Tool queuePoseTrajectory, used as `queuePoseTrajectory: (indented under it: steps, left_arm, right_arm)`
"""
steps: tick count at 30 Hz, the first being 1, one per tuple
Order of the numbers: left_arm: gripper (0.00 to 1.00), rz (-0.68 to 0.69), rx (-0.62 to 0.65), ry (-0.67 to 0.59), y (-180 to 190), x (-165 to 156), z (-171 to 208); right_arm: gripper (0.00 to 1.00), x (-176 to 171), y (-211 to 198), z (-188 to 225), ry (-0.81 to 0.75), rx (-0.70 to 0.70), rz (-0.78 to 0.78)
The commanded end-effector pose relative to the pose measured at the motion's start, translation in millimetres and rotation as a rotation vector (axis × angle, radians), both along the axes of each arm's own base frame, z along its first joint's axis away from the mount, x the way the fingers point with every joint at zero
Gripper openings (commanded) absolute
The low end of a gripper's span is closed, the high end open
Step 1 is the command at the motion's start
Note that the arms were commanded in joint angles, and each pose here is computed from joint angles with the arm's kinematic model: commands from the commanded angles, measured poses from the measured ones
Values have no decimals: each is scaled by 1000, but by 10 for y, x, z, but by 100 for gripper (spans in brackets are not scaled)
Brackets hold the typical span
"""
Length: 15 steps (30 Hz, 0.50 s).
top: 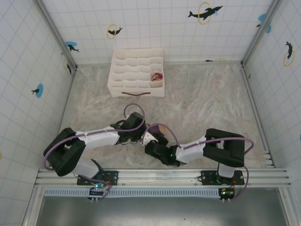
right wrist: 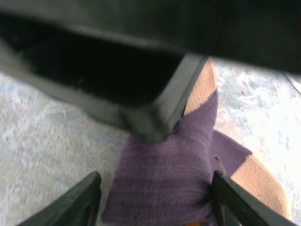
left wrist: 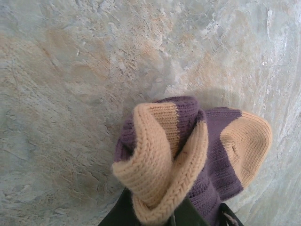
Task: Roll the socks
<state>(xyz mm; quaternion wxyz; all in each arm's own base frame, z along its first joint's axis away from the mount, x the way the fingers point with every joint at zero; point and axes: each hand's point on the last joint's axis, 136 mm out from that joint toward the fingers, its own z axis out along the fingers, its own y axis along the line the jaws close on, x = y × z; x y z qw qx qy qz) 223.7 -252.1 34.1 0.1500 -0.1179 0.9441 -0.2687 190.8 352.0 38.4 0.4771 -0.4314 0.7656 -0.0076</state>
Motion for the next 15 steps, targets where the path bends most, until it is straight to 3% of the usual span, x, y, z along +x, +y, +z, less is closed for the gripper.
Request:
queuePoseTrajectory:
  steps: [1, 6, 9, 10, 14, 15]
  left_arm:
    - [0, 8, 68, 62, 179, -169, -158]
    - [1, 22, 47, 54, 179, -168, -127]
    - [15, 21, 22, 54, 151, -171, -105]
    - [26, 20, 16, 56, 140, -176, -102]
    - [54, 18, -16, 47, 102, -171, -60]
    - [56, 18, -21, 41, 95, -158, -39]
  right_arm:
    - [53, 181, -76, -42, 6, 33, -104]
    - [21, 113, -209, -225, 107, 64, -114]
    - [5, -29, -264, -364, 224, 131, -63]
    - [1, -58, -299, -406, 260, 156, -62]
    - [0, -128, -430, -523, 363, 224, -70]
    - [0, -143, -458, -544, 381, 237, -72]
